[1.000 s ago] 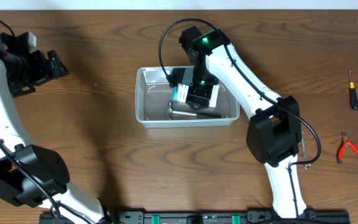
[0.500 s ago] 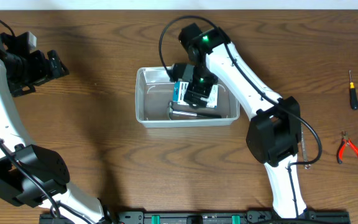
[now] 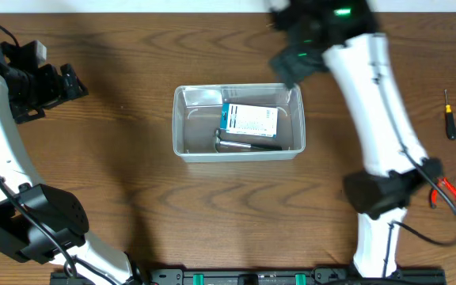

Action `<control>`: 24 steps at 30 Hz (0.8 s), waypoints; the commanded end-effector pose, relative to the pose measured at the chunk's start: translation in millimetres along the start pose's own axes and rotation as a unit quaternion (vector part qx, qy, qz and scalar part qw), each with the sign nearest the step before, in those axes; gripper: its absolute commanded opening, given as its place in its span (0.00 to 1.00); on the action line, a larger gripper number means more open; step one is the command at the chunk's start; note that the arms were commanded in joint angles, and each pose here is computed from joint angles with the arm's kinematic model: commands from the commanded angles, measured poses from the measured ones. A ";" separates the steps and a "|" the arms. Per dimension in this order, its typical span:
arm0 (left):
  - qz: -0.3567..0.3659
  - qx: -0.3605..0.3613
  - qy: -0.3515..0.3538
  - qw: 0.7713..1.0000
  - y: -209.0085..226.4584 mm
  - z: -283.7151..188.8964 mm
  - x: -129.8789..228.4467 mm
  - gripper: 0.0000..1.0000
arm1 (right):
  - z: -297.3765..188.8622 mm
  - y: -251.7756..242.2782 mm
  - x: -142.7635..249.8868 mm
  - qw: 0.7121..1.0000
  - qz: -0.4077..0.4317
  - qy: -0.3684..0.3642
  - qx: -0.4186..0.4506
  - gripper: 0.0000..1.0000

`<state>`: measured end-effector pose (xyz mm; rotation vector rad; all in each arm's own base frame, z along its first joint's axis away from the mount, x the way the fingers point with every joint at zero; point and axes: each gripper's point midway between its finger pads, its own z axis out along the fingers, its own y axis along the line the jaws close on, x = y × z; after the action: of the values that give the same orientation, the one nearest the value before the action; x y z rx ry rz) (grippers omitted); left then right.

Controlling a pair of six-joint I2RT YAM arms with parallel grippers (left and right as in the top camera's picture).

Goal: Pack container
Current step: 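Release the box and swing the right gripper back to the right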

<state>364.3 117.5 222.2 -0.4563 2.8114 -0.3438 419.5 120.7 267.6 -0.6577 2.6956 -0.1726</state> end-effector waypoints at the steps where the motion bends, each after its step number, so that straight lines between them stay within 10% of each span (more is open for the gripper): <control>1: 0.001 -0.005 0.006 1.000 3.2 4.2 0.3 0.98 | -38.9 -40.2 20.7 0.994 0.105 -0.021 0.030 0.99; 24: 0.001 -0.005 0.006 1.000 3.2 4.2 0.3 0.98 | -8.0 -284.9 148.9 0.964 0.250 -0.047 0.082 0.99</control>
<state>364.3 117.5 222.1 -0.4564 2.8118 -0.3440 412.4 -187.5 304.4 0.1438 2.5798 -0.2710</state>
